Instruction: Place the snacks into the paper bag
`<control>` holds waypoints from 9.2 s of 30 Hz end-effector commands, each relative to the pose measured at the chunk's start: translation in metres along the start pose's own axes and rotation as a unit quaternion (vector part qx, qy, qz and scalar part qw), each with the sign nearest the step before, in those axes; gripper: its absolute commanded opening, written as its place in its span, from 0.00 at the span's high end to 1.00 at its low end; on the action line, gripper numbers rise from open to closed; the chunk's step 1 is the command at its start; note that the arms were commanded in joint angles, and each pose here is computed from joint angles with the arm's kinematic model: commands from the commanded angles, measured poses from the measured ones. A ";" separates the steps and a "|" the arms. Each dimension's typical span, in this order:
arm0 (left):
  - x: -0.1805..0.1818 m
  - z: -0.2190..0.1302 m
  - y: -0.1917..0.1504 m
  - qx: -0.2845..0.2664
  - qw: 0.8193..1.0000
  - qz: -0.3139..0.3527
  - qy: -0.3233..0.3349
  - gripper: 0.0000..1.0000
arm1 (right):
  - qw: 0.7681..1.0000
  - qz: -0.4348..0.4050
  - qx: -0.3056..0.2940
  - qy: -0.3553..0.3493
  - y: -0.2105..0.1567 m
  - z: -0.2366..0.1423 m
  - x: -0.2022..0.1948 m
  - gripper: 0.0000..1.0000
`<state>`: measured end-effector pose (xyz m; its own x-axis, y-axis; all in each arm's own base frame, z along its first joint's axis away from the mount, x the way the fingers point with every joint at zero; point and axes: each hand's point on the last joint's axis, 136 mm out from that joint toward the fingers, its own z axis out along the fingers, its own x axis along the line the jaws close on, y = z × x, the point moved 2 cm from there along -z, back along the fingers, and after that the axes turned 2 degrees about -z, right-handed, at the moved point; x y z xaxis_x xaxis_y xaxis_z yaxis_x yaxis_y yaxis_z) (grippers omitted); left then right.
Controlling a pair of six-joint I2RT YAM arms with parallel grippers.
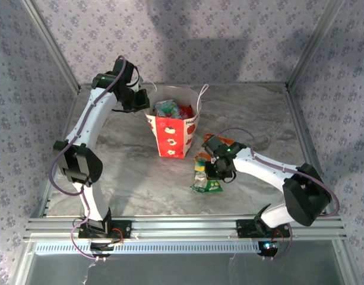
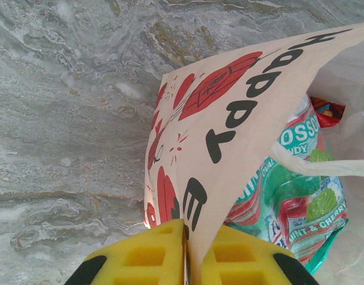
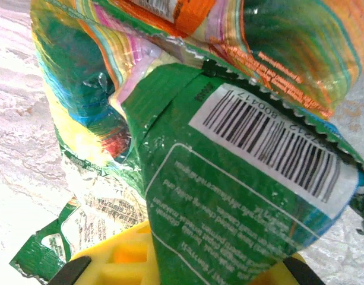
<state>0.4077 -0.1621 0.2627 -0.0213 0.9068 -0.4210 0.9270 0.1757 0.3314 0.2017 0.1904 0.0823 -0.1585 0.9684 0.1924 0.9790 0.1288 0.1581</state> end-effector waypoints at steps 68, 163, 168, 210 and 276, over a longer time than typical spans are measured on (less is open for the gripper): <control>-0.009 -0.014 0.009 -0.022 0.999 -0.018 -0.020 0.86 | 0.879 -0.057 -0.468 0.077 0.095 -0.294 -0.005 1.00; -0.010 -0.008 0.004 -0.011 0.999 -0.019 -0.037 0.85 | 0.907 -0.156 -0.362 0.146 0.253 -0.201 0.136 1.00; -0.010 -0.010 0.004 -0.013 0.999 -0.018 -0.038 0.85 | 0.916 -0.146 -0.352 0.124 0.251 -0.195 0.129 1.00; -0.003 -0.013 -0.003 -0.013 0.999 -0.022 -0.038 0.85 | 0.953 -0.171 -0.215 0.130 0.228 -0.148 0.148 0.98; -0.007 -0.021 -0.003 -0.025 0.998 -0.022 -0.050 0.84 | 0.956 -0.139 -0.225 -0.125 0.245 -0.145 0.094 0.60</control>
<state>0.4052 -0.1653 0.2675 -0.0271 0.8648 -0.5013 0.9147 0.2237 0.3366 0.4100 0.2860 0.2676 -0.3202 0.9419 -0.1015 0.7603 0.3194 0.5657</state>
